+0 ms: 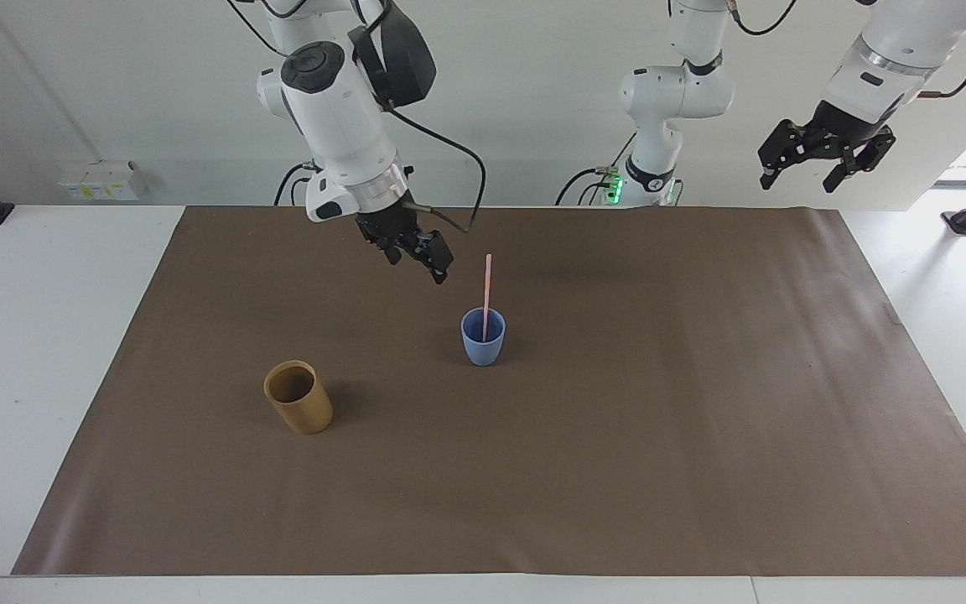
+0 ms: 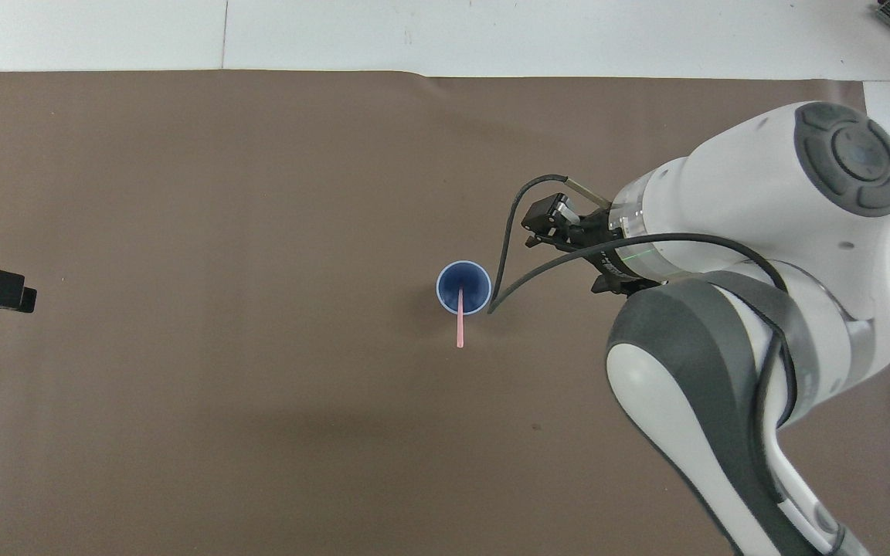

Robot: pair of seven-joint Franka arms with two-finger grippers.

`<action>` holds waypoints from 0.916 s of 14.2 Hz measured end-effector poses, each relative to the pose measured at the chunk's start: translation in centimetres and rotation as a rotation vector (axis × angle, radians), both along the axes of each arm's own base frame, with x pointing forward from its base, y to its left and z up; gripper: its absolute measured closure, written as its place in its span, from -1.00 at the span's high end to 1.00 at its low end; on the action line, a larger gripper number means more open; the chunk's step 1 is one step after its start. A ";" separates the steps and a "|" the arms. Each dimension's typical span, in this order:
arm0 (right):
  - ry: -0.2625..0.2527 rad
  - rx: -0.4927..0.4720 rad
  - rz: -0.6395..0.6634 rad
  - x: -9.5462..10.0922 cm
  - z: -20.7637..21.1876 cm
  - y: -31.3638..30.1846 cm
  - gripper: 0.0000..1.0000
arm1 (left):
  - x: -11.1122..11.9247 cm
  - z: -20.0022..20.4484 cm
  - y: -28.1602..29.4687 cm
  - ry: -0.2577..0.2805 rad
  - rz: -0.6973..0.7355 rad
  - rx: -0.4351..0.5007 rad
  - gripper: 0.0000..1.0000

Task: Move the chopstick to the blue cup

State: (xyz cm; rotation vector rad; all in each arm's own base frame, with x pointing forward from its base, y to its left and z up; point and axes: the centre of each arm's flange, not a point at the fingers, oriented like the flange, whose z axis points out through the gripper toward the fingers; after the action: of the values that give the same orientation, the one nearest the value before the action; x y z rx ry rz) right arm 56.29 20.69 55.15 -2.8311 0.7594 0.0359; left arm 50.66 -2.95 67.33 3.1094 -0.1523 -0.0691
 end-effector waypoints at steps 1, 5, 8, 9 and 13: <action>-0.021 -0.009 0.039 0.0 0.8 -1.3 1.00 | 0.0 0.0 0.0 0.000 0.000 0.000 1.00; -0.094 -0.033 0.186 -0.1 4.0 -7.4 1.00 | 0.0 0.0 0.0 0.000 0.000 0.000 1.00; -0.072 -0.093 0.264 -1.4 5.5 -10.6 1.00 | 0.0 0.0 0.0 0.000 0.000 0.000 1.00; -0.067 -0.117 0.294 -1.8 5.9 -11.4 1.00 | 0.0 0.0 0.0 0.000 0.000 0.000 1.00; -0.034 -0.214 0.322 -3.2 7.9 -14.0 1.00 | 0.0 0.0 0.0 0.000 0.000 0.000 1.00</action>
State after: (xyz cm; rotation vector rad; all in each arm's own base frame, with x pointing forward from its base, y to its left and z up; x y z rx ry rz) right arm 53.12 6.67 63.06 -3.1194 0.3095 -0.0462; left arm 50.65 -2.95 67.32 3.1094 -0.1523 -0.0695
